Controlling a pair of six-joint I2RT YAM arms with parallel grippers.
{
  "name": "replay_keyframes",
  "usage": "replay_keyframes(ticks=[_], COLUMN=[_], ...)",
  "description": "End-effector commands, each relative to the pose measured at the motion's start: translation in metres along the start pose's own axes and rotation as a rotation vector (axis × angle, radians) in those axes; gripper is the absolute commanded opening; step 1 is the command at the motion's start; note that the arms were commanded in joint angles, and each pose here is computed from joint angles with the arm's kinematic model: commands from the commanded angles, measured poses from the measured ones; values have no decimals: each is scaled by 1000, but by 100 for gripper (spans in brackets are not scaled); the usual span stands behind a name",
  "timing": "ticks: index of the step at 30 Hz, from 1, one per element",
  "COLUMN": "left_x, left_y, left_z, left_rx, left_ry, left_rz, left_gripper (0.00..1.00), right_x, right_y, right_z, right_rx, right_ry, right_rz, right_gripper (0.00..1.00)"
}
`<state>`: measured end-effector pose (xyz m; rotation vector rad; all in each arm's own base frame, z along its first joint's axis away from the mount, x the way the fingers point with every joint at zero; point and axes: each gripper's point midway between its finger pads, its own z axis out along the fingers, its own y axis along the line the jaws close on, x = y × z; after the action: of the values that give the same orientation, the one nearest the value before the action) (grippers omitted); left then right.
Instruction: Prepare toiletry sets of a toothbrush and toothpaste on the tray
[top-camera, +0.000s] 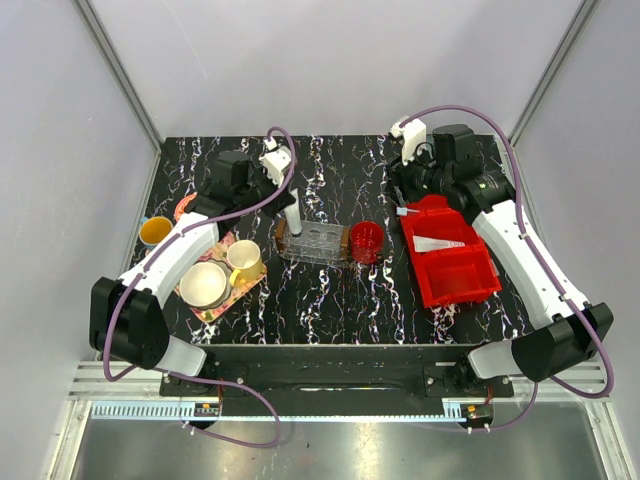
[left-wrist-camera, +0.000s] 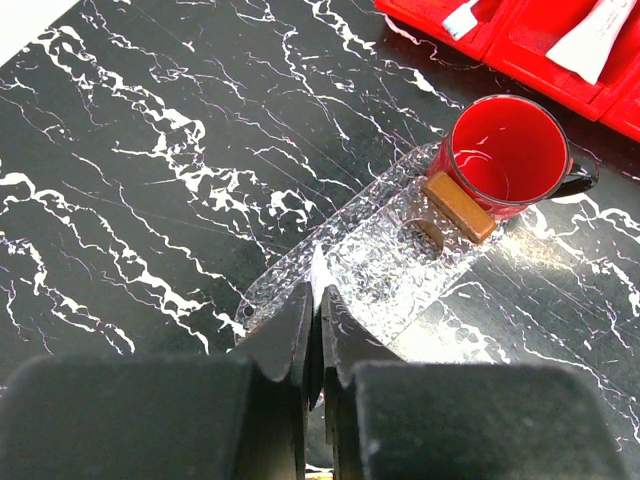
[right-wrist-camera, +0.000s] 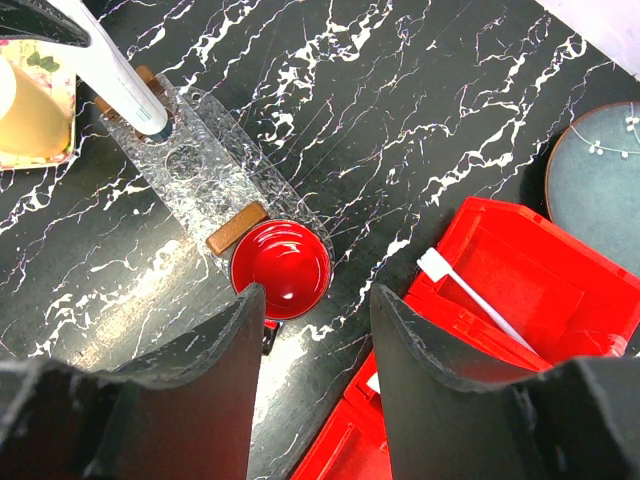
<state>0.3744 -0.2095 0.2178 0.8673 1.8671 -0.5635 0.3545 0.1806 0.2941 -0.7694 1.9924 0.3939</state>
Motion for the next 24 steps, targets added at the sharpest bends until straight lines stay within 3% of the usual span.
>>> replay_keyframes(ticks=[1, 24], left_x=[-13, -2], left_y=[4, 6], left_z=[1, 11], left_rx=[-1, 5], left_ry=[-62, -54], left_rz=[50, 46], left_gripper=[0, 0], right_x=[-17, -13], right_y=[-1, -1], right_z=[-11, -10], right_rx=[2, 2], right_ry=[-72, -67], right_rz=[-10, -4], right_gripper=[52, 52])
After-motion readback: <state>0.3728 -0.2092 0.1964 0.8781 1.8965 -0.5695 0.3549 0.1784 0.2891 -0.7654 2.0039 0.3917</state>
